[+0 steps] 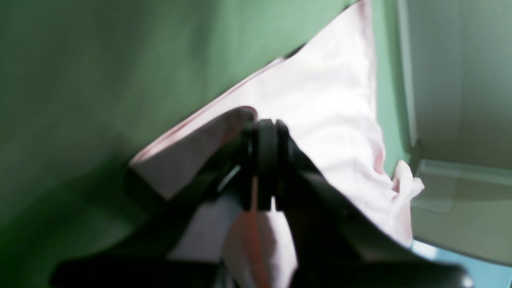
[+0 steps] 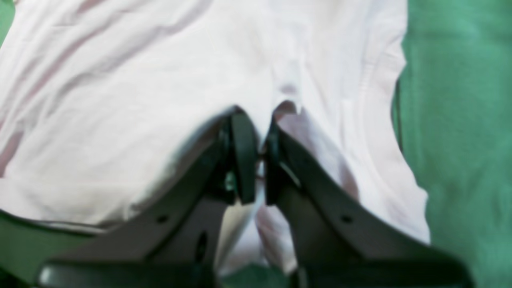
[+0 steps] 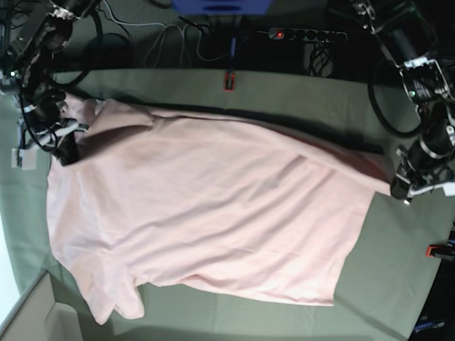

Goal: Layout the t-shirt on the table in an organized manner, then fold the t-shirt properly
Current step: 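Release and regrasp the shirt's collar edge with both grippers, then pull the collar edge taut between the left and right grippers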

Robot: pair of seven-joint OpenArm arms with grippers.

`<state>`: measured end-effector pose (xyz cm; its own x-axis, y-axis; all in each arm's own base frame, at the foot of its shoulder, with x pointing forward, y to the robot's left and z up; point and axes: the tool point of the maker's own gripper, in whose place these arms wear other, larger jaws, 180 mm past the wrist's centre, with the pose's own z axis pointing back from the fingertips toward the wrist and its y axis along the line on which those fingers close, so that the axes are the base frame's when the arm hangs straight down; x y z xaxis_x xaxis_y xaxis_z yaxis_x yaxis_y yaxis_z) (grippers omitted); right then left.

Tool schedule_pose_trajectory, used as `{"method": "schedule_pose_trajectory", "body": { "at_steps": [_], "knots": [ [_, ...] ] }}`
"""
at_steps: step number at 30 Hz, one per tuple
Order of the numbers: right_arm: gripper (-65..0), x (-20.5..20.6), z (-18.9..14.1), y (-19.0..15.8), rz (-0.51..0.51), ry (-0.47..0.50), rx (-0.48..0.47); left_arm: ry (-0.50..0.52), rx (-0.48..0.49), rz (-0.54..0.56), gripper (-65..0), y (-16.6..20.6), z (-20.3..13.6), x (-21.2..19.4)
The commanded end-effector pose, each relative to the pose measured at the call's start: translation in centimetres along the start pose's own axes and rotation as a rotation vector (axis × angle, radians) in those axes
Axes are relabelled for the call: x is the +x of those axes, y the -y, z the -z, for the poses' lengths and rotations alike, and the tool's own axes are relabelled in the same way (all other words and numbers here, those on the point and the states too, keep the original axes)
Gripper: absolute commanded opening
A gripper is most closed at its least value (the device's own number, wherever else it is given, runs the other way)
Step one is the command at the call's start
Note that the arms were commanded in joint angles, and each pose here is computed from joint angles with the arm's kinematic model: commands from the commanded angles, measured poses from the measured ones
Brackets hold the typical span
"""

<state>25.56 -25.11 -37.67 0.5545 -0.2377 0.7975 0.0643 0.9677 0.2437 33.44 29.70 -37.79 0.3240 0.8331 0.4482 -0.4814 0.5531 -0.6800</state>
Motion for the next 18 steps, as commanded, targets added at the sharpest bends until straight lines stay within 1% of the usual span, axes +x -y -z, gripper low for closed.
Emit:
{"method": "schedule_pose_trajectory", "body": {
  "at_steps": [1, 7, 10, 12, 17, 18],
  "knots": [
    [-65.0, 2.2, -0.1, -0.1, -0.01, 0.073, 0.012, 0.039, -0.029, 0.023, -64.8, 1.3, 0.0, 1.6],
    [-65.0, 3.4, 0.1, 0.4, -0.034, 0.089, 0.01, 0.084, -0.046, 0.061, -64.7, 3.6, 0.6, 3.6],
    [-65.0, 4.5, 0.5, 0.2, -0.037, 0.116, 0.015, 0.041, -0.048, 0.093, -64.7, 4.6, 1.9, 2.5],
    [-65.0, 4.7, 0.5, 0.2, -0.038, 0.119, 0.016, 0.004, -0.043, 0.091, -64.7, 4.6, 2.8, 1.4],
    [-64.8, 4.6, 0.8, 0.1, -0.031, 0.119, 0.02, -0.035, -0.025, 0.064, -64.5, 3.9, 3.8, 0.4],
    [-62.8, 4.8, 1.2, 0.0, -0.022, 0.121, 0.026, -0.036, -0.031, 0.057, -64.5, 4.2, 4.1, 0.6]
  ]
}}
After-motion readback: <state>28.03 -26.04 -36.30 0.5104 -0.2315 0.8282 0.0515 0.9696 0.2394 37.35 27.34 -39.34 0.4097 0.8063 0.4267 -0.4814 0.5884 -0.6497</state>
